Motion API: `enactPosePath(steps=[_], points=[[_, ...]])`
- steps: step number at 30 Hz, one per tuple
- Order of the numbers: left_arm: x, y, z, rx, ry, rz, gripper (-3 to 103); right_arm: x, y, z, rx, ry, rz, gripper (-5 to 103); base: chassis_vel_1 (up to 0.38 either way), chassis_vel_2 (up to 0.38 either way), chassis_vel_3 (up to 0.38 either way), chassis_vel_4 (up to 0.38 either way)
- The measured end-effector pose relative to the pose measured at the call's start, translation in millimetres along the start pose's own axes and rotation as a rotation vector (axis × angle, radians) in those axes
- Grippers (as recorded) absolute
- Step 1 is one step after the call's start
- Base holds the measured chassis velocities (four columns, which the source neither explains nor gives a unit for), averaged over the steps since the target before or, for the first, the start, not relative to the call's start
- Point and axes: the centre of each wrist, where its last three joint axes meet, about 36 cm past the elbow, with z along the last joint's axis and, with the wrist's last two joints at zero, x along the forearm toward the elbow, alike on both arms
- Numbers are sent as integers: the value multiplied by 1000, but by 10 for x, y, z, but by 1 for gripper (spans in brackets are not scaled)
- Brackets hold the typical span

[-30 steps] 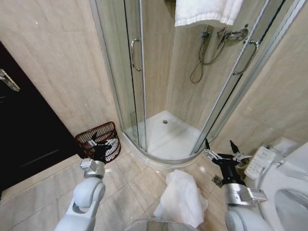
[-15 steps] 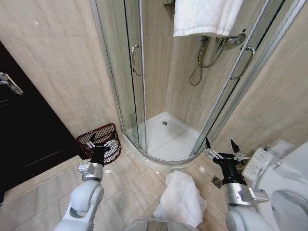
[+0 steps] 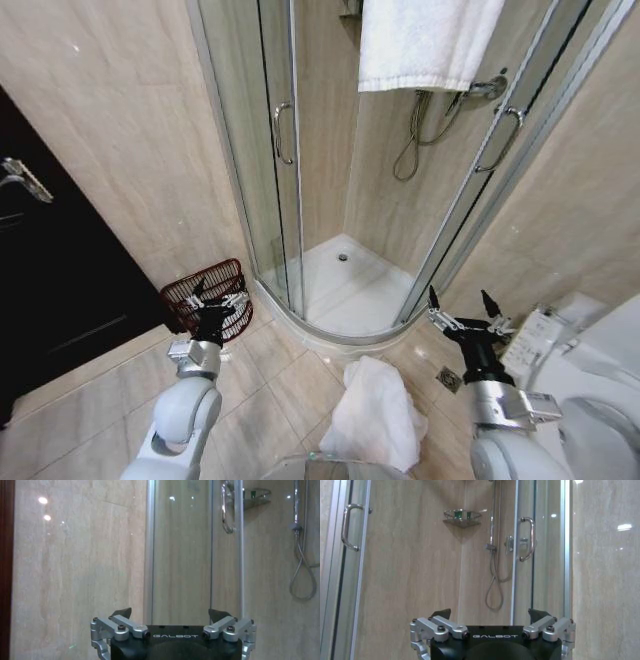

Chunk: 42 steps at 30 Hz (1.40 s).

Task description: Discard the used towel into the hamper.

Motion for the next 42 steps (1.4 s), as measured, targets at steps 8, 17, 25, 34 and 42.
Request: enactPosePath(steps=[8, 17, 25, 34, 42], points=[[-31, 81, -14, -14, -19, -34, 100, -5, 5, 10, -1, 2, -2, 100, 0, 0, 0, 0], [-25, 134, -1, -28, -16, -37, 100, -8, 20, 9, 1, 5, -6, 100, 0, 0, 0, 0], [-35, 144, -17, -31, -21, -34, 100, -5, 21, -3, -1, 7, -7, 100, 0, 0, 0, 0], [-44, 139, -42, -32, -27, -30, 100, -11, 22, -31, -6, 6, -5, 100, 0, 0, 0, 0], [-55, 138, -54, -32, -32, -28, 100, 5, 15, -31, -3, 9, -4, 100, 0, 0, 0, 0]])
